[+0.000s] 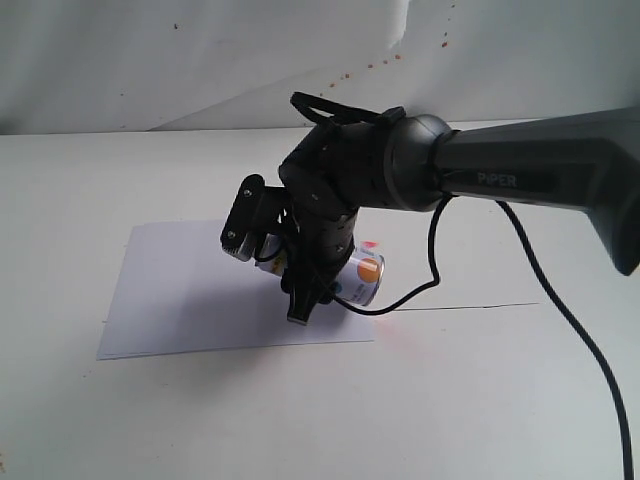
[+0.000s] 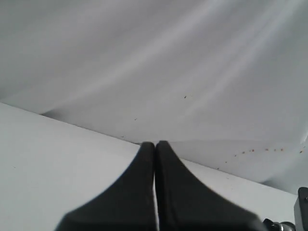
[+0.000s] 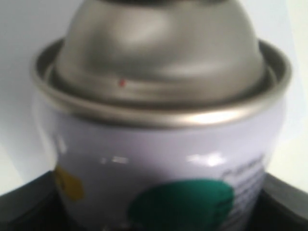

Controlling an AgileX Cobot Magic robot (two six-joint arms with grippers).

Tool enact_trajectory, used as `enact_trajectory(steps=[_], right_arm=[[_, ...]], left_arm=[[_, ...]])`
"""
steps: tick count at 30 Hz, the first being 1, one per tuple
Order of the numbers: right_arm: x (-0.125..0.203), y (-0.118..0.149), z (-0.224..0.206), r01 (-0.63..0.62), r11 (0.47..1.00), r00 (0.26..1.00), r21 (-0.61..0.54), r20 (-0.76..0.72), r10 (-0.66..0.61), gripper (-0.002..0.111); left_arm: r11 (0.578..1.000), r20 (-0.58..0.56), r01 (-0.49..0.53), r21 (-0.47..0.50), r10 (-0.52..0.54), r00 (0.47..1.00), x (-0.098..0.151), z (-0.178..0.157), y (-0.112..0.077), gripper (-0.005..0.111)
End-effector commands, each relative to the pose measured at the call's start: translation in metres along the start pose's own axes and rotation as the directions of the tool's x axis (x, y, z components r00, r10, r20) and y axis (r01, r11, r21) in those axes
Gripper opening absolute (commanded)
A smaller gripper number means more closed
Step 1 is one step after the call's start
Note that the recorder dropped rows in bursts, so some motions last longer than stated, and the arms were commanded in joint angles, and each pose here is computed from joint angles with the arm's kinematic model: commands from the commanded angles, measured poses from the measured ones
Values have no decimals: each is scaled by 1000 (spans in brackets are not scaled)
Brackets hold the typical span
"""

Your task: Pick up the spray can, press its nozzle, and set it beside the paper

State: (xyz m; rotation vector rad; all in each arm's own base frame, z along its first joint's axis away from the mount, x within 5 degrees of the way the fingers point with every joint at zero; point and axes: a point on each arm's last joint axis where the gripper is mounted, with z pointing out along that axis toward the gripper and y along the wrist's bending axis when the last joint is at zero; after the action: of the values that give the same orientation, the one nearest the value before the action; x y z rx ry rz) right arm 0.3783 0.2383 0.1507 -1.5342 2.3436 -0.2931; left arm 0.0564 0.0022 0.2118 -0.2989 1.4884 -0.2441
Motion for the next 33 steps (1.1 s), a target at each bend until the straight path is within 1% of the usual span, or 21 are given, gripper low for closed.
enact_trajectory(steps=[1,2,3,4,5,6,8,10,11,12,13,14,15,16,17,19,22,25,26,28,33], right_arm=[[-3,-3,-7,-9,1000,1000,14,26,9,0],[-3,-3,-7,-9,1000,1000,14,26,9,0],[-3,-3,-7,-9,1000,1000,14,26,9,0],[-3,-3,-7,-9,1000,1000,14,26,9,0],[-3,-3,-7,-9,1000,1000,14,26,9,0],[-3,-3,-7,-9,1000,1000,14,26,9,0],[-3,-3,-7,-9,1000,1000,14,26,9,0],[-3,-3,-7,-9,1000,1000,14,26,9,0],[-3,-3,-7,-14,1000,1000,13,26,14,0],[-3,-3,-7,-16,1000,1000,13,26,16,0],[-3,-3,-7,-28,1000,999,13,26,27,0],[-3,-3,-7,-32,999,999,13,26,32,0],[-3,-3,-7,-32,999,999,13,26,32,0],[-4,-3,-7,-31,999,999,14,28,30,0],[-4,-3,-7,-31,999,999,14,28,30,0],[-4,-3,-7,-31,999,999,14,28,30,0],[-4,-3,-7,-31,999,999,14,28,30,0],[-3,-3,-7,-31,999,999,13,27,30,0],[-3,-3,-7,-31,999,999,13,26,30,0],[-3,-3,-7,-31,999,999,12,25,30,0],[-3,-3,-7,-33,999,999,10,25,33,0]], left_arm=[[1000,64,14,-2,-14,998,-5,0,1,0],[1000,99,21,-2,-21,995,-8,-1,1,0],[998,130,57,1,-57,990,-11,-1,1,0],[978,175,210,17,-209,962,-15,-2,2,0],[967,167,255,20,-255,953,-14,-1,3,0],[963,132,267,23,-267,954,-14,-1,0,0],[967,101,253,29,-255,962,-30,2,-8,0],[968,71,252,23,-253,965,-52,11,-17,0],[968,40,252,12,-253,967,-68,22,-24,0],[970,10,242,1,-242,970,-75,29,-27,0],[974,-50,225,-19,-226,973,-86,46,-32,0],[974,-87,224,-32,-226,970,-91,57,-35,0],[973,-170,223,-59,-230,958,-97,79,-39,0],[972,-222,221,-75,-232,947,-98,92,-41,0],[973,-275,213,-90,-229,934,-99,106,-42,0],[971,-397,203,-128,-237,887,-94,135,-43,0],[970,-563,184,-159,-242,790,-86,176,-46,0],[966,-674,179,-187,-259,692,-74,210,-47,0],[965,-705,176,-194,-262,659,-70,220,-46,0],[963,-738,170,-207,-268,619,-63,238,-45,0],[960,-767,164,-229,-282,577,-49,266,-40,0]])
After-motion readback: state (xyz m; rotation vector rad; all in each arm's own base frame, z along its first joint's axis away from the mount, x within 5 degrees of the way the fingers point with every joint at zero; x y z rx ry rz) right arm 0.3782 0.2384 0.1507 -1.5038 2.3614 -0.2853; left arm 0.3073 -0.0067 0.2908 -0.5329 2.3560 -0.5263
